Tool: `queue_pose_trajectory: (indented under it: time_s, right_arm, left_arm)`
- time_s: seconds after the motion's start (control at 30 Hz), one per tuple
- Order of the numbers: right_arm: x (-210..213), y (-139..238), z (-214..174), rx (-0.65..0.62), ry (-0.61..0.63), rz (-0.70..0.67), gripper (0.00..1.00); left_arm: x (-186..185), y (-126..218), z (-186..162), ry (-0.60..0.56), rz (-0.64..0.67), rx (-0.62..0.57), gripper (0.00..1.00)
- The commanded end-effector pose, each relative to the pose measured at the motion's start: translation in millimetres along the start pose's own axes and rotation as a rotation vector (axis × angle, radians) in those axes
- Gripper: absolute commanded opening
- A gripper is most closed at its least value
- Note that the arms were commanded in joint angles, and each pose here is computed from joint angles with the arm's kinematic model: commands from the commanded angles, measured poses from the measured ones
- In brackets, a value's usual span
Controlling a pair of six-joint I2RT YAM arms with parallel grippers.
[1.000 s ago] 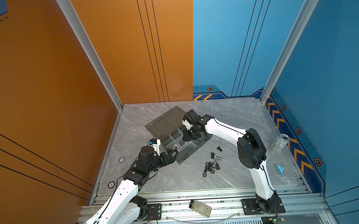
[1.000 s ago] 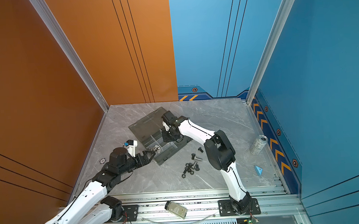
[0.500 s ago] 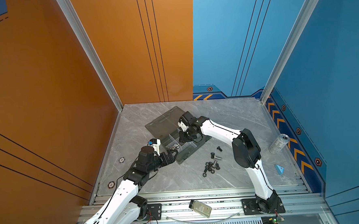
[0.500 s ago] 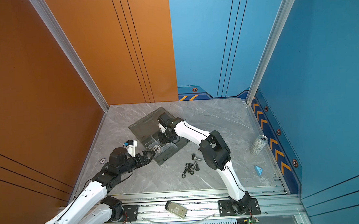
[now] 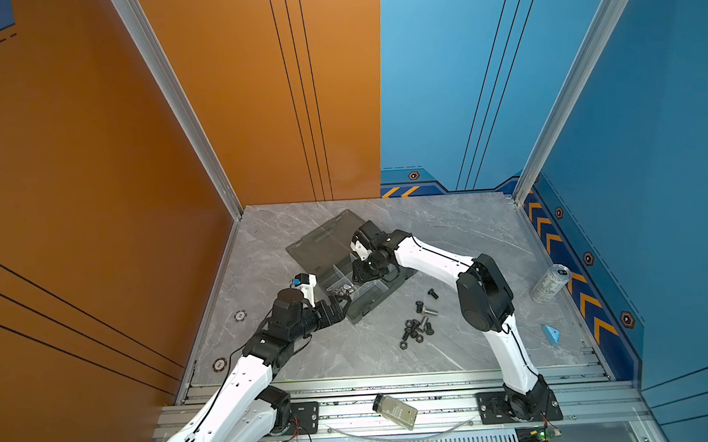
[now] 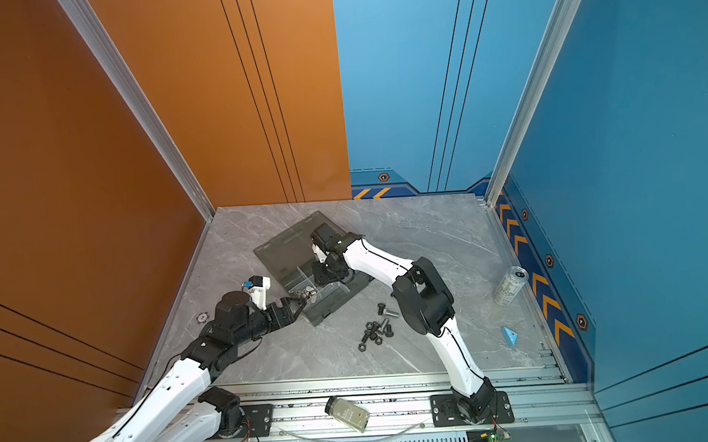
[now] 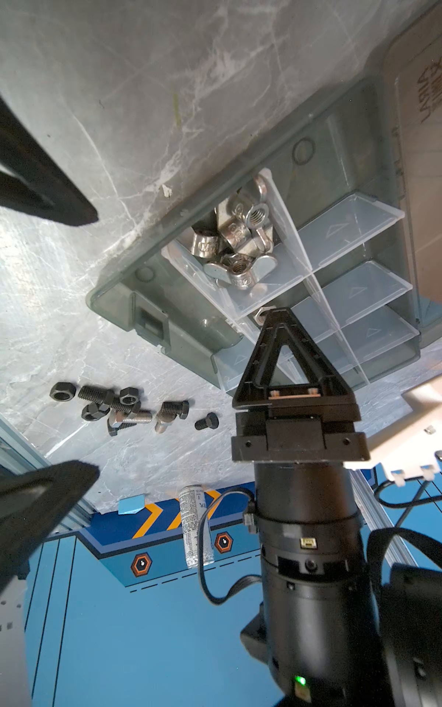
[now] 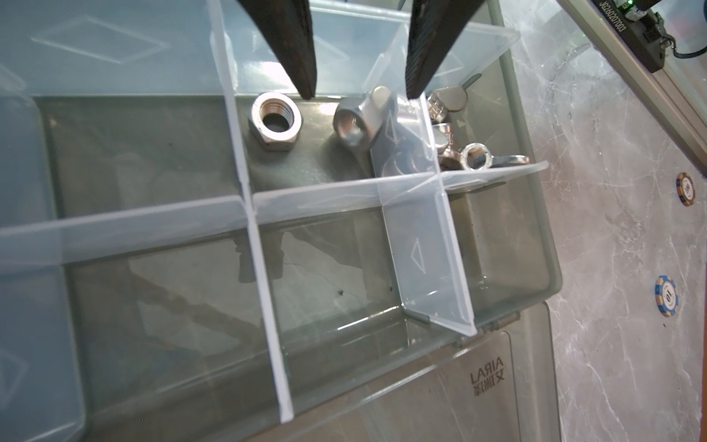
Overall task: Sort the screws and nuts into containers
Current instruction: 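Open the right gripper to release the hex nut into the compartment, then move the right gripper back down toward the hardware pile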
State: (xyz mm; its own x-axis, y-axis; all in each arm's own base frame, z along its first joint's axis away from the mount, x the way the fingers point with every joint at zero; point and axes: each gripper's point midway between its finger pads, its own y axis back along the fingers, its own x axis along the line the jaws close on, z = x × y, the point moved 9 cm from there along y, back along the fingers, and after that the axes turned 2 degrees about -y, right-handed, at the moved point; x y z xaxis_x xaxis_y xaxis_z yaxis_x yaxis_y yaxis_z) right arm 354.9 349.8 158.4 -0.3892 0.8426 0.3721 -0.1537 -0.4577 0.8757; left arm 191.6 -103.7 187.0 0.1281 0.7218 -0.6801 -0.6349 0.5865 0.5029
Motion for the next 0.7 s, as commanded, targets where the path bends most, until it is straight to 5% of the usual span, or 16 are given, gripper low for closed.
queue_pose_trajectory:
  time_s: [0.0,0.33,0.67]
  right_arm:
    - [1,14,4,-0.020,0.028,-0.039,0.43]
    - [8,77,-6,-0.101,0.063,-0.048,0.45]
    - [-30,96,-74,-0.009,-0.023,-0.125,0.47]
  left_arm:
    - [2,1,-3,0.000,0.019,0.007,0.98]
    - [4,1,-4,-0.001,0.025,0.005,0.98]
    - [6,-2,-3,0.010,0.043,0.009,0.98]
